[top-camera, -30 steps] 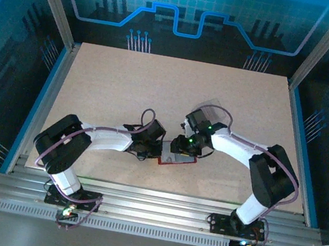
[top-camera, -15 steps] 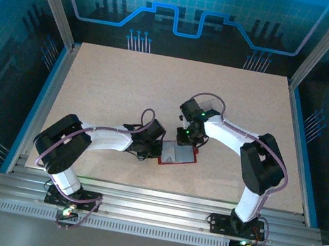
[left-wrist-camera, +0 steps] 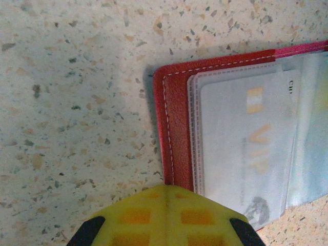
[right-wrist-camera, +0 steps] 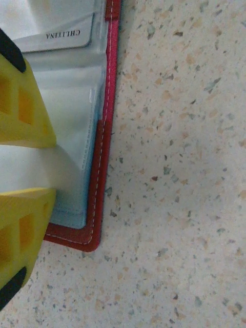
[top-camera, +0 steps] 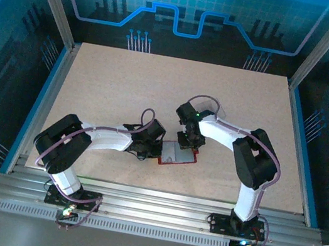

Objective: Put the credit cards into the card holder
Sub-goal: Flip over the card slot in the card holder.

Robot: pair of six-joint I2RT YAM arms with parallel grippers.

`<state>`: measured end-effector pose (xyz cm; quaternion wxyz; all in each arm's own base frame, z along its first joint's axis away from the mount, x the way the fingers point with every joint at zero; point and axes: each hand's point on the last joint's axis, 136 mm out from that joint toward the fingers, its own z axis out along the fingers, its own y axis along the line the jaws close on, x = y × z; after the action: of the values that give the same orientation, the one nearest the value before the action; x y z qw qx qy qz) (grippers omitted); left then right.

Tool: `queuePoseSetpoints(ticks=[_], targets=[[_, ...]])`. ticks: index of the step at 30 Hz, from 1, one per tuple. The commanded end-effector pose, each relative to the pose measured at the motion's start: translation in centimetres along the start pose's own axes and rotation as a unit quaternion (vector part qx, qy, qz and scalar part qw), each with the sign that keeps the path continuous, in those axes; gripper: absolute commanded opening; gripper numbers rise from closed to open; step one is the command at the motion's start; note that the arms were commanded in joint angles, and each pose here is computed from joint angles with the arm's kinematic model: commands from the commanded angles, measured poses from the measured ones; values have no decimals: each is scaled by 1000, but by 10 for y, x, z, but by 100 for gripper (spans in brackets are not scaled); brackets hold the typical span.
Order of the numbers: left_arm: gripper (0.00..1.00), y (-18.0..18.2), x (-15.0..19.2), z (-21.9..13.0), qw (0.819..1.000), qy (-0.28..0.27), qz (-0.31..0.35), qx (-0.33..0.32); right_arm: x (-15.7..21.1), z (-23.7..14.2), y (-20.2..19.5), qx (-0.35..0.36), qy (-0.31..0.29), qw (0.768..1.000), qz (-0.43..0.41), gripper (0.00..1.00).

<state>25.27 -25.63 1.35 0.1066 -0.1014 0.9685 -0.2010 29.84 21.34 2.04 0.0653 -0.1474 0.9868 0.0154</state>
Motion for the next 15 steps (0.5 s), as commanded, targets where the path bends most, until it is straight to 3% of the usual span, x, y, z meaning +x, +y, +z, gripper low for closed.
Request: queuePoseSetpoints(ticks=[1,13,15], targets=[[4,26,16,10,999,32,-9,-40,11,13,1,19,25,999,-11,30],[4,28,20,18,998,39,-7,-42,8,0,7,4,8,1000,-9,0],[4,28,21,18,998,39,-7,-42,6,-3,10,-1,5,1000,-11,0]])
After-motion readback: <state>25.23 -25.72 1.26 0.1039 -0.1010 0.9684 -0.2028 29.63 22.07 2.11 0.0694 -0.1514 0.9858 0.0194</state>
